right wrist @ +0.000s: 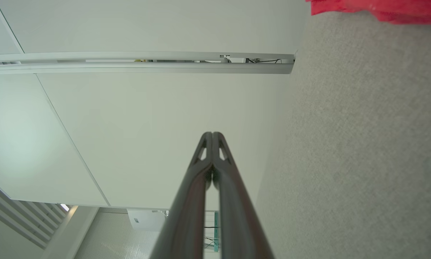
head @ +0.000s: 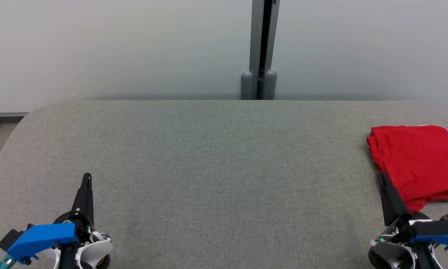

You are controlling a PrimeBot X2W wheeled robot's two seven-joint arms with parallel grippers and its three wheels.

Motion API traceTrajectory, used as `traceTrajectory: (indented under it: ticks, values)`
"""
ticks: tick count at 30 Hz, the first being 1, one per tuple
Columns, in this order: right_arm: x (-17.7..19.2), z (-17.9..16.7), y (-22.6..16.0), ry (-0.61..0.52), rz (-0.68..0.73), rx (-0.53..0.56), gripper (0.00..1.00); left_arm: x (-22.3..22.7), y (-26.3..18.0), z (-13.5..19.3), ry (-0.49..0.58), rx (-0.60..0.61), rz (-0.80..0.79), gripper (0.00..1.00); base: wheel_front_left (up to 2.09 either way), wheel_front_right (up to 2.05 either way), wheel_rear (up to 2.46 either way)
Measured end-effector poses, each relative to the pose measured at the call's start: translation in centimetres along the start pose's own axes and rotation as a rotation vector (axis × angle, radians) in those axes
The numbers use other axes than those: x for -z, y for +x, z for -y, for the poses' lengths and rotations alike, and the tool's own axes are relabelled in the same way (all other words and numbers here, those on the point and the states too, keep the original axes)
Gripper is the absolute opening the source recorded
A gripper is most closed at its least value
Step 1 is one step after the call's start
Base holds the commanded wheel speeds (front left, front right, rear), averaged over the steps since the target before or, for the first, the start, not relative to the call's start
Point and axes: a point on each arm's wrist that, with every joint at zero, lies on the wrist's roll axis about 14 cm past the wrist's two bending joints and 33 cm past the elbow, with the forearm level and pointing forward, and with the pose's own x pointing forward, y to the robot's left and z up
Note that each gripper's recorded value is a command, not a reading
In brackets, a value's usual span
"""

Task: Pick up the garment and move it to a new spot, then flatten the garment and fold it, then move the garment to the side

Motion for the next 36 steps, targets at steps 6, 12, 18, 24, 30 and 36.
traceTrajectory:
  ticks: [6,12,18,24,30,36]
  values:
    - [0.0,0.0,0.0,0.0,0.0,0.0,0.0,0.01,0.0,0.0,0.0,0.0,0.0,0.0,0.0,0.0,0.0]
    - [0.0,0.0,0.0,0.0,0.0,0.0,0.0,0.01,0.0,0.0,0.0,0.0,0.0,0.0,0.0,0.0,0.0]
    - [0.0,0.0,0.0,0.0,0.0,0.0,0.0,0.01,0.0,0.0,0.0,0.0,0.0,0.0,0.0,0.0,0.0]
    - [0.0,0.0,0.0,0.0,0.0,0.0,0.0,0.01,0.0,0.0,0.0,0.0,0.0,0.0,0.0,0.0,0.0]
    - [0.0,0.0,0.0,0.0,0.0,0.0,0.0,0.01,0.0,0.0,0.0,0.0,0.0,0.0,0.0,0.0,0.0]
    - [0.0,0.0,0.0,0.0,0.0,0.0,0.0,0.0,0.0,0.0,0.0,0.0,0.0,0.0,0.0,0.0,0.0]
